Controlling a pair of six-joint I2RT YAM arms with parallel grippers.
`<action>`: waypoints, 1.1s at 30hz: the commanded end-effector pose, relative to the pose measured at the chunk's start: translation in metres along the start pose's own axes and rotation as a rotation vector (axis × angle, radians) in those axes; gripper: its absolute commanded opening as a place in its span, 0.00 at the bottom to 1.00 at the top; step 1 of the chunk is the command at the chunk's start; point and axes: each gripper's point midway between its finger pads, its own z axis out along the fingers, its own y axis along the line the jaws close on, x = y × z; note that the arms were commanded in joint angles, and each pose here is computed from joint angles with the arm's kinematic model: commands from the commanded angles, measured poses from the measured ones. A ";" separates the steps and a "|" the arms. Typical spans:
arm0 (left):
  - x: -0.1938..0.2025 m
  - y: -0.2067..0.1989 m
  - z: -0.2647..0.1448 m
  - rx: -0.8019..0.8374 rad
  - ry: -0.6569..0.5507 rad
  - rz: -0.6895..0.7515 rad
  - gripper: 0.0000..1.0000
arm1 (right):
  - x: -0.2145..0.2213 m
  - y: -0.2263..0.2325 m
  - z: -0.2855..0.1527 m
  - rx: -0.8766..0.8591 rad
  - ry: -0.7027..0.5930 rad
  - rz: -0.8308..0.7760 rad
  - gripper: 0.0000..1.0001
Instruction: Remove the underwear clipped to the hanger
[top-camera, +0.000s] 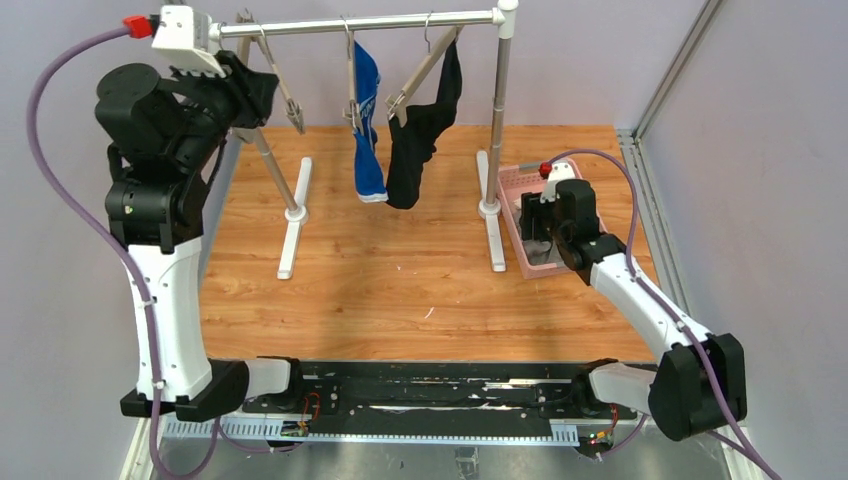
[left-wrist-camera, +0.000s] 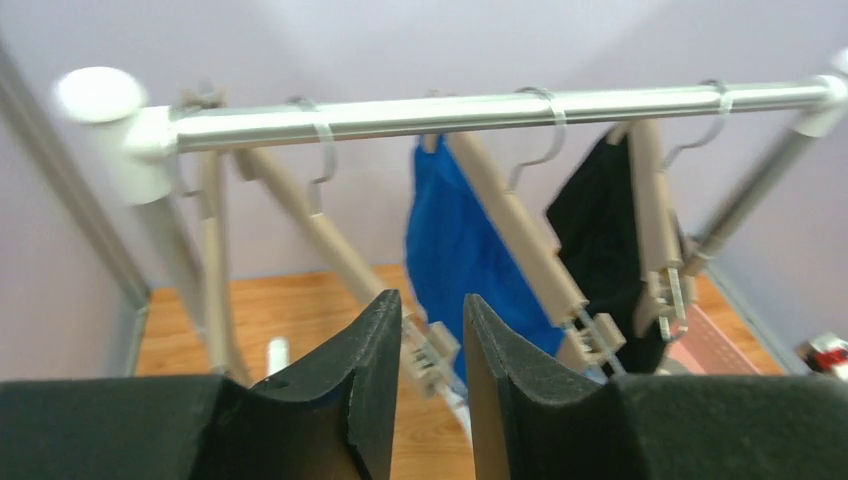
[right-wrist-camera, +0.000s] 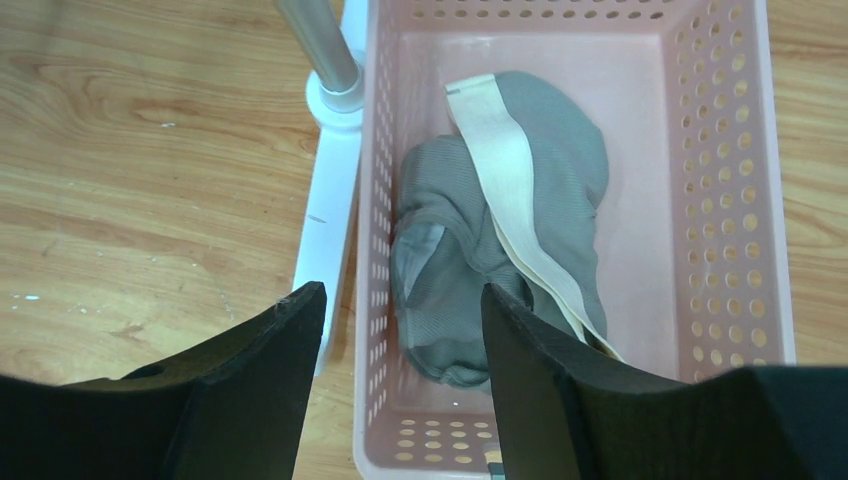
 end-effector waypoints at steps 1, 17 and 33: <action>-0.003 -0.046 0.011 0.171 -0.013 0.012 0.35 | -0.004 0.012 -0.013 -0.028 -0.018 -0.029 0.60; 0.019 -0.094 0.052 0.269 -0.033 0.006 0.38 | 0.008 0.047 -0.031 -0.089 -0.035 -0.117 0.60; 0.065 -0.083 0.090 0.204 0.072 0.025 0.43 | 0.015 0.056 -0.031 -0.109 -0.032 -0.152 0.60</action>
